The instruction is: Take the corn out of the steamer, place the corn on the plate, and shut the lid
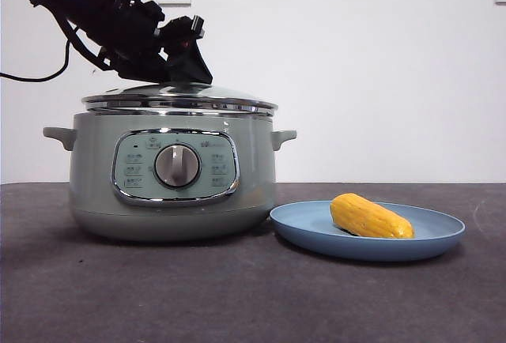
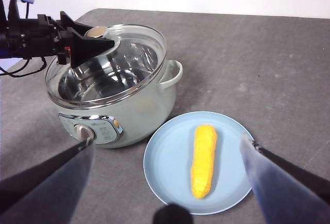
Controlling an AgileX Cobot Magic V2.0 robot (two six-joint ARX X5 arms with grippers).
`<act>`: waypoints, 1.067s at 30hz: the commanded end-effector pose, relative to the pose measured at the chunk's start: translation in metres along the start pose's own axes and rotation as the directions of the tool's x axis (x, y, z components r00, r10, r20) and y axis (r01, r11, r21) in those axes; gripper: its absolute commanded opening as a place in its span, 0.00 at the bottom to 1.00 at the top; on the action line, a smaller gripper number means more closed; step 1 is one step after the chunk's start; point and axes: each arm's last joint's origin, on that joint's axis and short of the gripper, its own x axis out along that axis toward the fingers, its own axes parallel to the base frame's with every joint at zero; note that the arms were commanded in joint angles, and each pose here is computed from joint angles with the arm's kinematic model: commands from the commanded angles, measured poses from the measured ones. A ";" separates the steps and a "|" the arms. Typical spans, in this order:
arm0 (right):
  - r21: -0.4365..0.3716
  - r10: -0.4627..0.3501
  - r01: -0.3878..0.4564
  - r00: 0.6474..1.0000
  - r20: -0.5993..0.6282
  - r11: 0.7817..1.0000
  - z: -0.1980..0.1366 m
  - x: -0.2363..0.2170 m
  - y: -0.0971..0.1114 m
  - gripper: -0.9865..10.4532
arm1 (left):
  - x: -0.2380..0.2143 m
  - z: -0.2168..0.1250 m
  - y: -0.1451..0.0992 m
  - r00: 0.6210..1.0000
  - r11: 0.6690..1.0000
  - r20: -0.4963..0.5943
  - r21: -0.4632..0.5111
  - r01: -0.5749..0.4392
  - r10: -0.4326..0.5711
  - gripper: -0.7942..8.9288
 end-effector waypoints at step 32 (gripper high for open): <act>0.004 0.003 -0.003 1.000 0.005 1.000 0.000 0.000 0.000 0.50 | 0.009 -0.010 0.000 0.998 1.000 -0.066 0.014 0.018 -0.017 0.07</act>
